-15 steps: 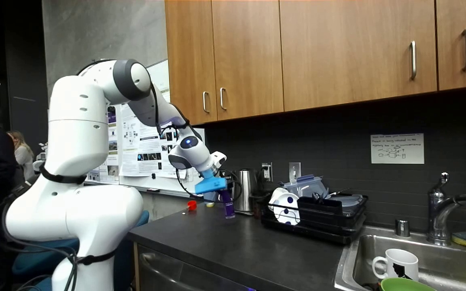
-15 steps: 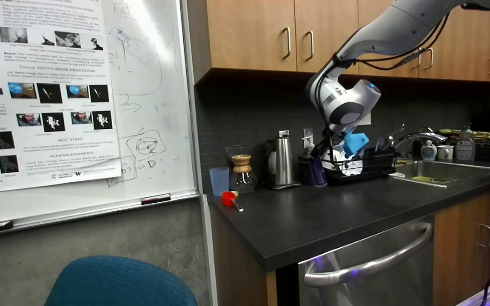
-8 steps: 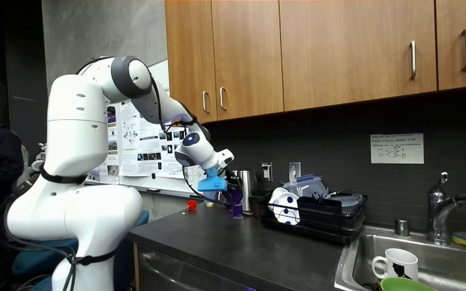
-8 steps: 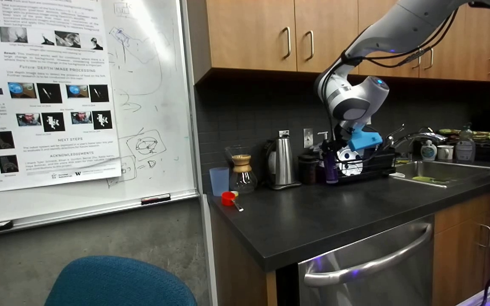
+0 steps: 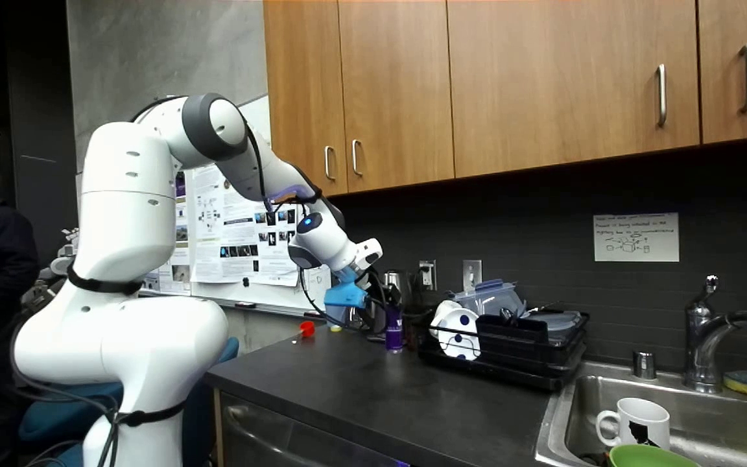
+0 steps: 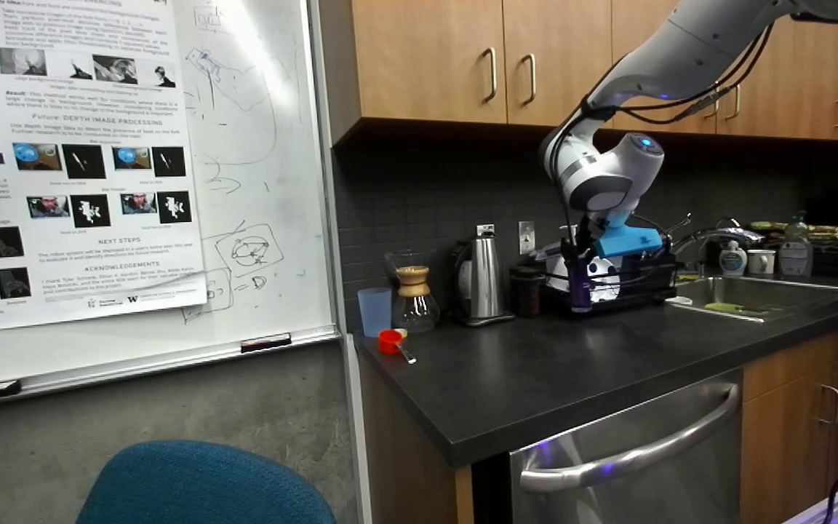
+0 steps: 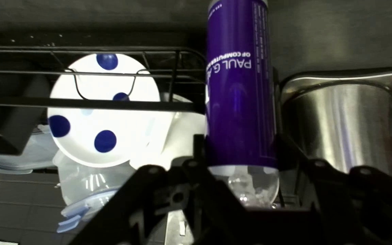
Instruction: Move the purple bottle to the right and then lay it in the counter
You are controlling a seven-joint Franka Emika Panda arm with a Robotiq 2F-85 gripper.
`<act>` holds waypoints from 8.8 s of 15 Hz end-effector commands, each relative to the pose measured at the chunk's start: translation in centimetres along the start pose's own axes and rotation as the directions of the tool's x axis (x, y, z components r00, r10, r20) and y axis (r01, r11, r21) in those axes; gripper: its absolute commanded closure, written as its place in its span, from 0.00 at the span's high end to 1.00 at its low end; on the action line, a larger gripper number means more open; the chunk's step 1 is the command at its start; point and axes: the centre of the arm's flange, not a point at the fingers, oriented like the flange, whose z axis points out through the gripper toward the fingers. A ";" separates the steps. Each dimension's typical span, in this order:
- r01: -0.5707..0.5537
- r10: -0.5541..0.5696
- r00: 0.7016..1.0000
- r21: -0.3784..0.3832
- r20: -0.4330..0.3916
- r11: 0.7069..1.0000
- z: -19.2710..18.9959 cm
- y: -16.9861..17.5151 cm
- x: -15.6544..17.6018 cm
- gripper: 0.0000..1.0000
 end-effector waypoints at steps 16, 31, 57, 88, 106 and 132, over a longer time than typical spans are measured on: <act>0.062 -0.056 0.997 -0.113 0.061 0.992 -2.6 -3.7 -3.0 0.78; 0.144 -0.146 0.989 -0.138 -0.006 0.980 -4.1 -5.6 -2.4 1.00; 0.194 -0.211 0.976 -0.210 -0.061 0.958 -6.3 -5.0 0.8 0.62; 0.071 -0.071 0.995 -0.011 -0.067 0.997 -7.3 -7.8 0.9 0.79; 0.004 -0.013 0.996 -0.101 -0.087 0.995 -7.5 -3.8 1.2 1.00; -0.063 0.065 0.997 0.057 -0.038 0.996 -4.6 -3.5 -0.4 0.03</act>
